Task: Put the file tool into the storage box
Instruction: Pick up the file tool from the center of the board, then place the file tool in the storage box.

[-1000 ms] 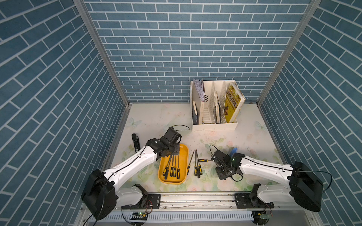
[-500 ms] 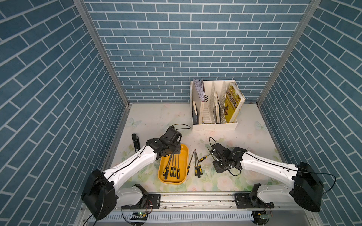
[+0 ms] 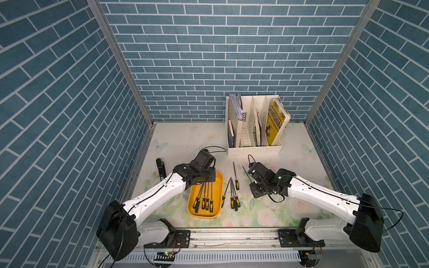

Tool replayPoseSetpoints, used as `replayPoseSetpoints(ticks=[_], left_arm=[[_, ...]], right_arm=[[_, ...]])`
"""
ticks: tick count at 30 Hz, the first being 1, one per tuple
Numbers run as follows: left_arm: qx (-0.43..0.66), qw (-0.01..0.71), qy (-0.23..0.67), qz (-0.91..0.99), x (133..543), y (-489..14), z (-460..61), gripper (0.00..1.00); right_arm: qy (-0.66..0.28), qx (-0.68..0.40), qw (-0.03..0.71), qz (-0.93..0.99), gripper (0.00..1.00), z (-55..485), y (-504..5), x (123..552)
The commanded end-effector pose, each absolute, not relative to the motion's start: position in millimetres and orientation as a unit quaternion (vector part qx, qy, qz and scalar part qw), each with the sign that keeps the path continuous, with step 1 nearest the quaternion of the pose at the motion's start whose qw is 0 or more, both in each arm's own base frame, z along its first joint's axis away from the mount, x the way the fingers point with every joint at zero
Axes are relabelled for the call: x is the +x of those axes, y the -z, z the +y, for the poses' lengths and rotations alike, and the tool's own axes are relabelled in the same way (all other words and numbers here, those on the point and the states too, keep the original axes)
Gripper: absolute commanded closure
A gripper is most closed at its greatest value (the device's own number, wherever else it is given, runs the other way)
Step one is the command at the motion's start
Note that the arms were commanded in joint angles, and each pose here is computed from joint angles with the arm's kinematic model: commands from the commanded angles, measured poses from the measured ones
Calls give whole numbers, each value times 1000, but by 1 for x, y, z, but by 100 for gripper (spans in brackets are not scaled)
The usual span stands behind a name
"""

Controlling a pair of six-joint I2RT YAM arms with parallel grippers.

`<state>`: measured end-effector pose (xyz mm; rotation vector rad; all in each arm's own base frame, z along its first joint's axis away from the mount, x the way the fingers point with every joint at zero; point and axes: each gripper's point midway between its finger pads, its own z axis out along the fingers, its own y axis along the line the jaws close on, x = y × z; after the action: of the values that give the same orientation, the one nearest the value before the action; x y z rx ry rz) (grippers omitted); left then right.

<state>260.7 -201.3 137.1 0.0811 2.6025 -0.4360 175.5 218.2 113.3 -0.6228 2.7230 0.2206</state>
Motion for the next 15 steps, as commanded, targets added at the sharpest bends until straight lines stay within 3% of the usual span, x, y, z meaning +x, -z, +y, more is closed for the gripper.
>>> replayPoseSetpoints(ticks=[1, 5, 8, 15], left_arm=[[34, 243, 177, 953, 259, -138, -211, 71], [40, 238, 216, 946, 253, -145, -232, 69], [38, 243, 252, 936, 248, -155, -250, 63], [4, 256, 303, 918, 241, -173, -268, 51]], right_arm=[[-103, -230, 183, 950, 98, 223, -133, 174], [-182, -238, 186, 936, 99, 250, -137, 164], [-246, -242, 190, 919, 99, 274, -145, 155], [-257, -250, 175, 917, 99, 295, -132, 145]])
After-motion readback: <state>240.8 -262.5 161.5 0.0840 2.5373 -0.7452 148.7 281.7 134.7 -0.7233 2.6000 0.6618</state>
